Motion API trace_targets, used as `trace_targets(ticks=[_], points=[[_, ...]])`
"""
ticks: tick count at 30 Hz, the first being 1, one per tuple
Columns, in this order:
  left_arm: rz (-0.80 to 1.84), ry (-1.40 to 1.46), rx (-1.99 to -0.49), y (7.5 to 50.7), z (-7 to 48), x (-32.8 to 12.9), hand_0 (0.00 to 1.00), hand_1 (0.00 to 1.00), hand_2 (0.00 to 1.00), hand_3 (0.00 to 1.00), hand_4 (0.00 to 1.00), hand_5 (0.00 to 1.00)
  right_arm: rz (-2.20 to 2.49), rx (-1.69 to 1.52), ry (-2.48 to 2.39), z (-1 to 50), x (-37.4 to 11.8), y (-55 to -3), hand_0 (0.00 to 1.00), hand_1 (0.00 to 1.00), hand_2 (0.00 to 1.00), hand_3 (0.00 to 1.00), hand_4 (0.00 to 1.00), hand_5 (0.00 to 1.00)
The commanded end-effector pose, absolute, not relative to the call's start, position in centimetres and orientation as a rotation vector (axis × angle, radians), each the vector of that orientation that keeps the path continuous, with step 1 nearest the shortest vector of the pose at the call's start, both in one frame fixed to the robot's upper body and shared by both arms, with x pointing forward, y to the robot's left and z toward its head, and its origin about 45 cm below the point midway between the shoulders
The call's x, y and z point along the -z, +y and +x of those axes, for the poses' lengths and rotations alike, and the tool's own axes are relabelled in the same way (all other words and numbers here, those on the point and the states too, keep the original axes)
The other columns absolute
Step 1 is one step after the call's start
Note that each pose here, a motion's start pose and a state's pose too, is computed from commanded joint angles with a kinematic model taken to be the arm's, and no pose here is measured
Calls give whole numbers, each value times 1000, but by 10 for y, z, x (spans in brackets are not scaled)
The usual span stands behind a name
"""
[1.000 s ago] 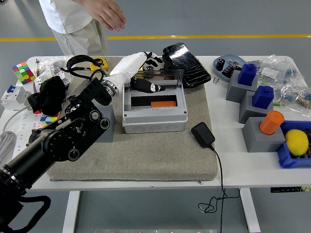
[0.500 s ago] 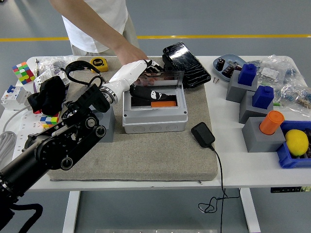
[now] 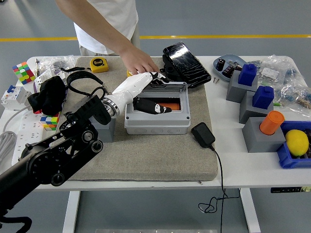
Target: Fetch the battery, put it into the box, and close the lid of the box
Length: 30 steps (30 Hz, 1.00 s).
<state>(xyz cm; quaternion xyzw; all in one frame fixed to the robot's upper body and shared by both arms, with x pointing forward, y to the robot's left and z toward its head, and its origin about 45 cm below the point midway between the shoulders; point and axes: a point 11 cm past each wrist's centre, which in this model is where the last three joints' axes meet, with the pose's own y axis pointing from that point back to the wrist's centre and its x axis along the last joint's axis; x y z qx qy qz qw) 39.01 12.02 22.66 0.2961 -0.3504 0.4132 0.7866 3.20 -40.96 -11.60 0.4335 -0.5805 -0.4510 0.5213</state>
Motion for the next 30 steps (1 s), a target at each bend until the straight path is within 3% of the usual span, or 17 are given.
trace_targets(ticks=[9, 16, 23, 30], points=[[663, -718, -856, 124, 381, -211, 627, 674, 688, 740, 998, 375, 1040, 1084, -1398, 34, 116, -409, 611, 660, 682, 586, 985, 554], [549, -715, -909, 126, 377, -232, 619, 671, 687, 740, 998, 377, 1040, 1083, -1396, 33, 116, -408, 610, 660, 682, 586, 985, 555], [221, -582, -1089, 151, 373, -259, 581, 665, 674, 733, 998, 381, 1040, 1086, -1394, 33, 117, -407, 610, 659, 682, 586, 985, 555], [-101, -349, -1319, 207, 372, -263, 553, 650, 633, 685, 998, 381, 1043, 1086, -1401, 36, 117, -406, 610, 658, 682, 585, 985, 555]])
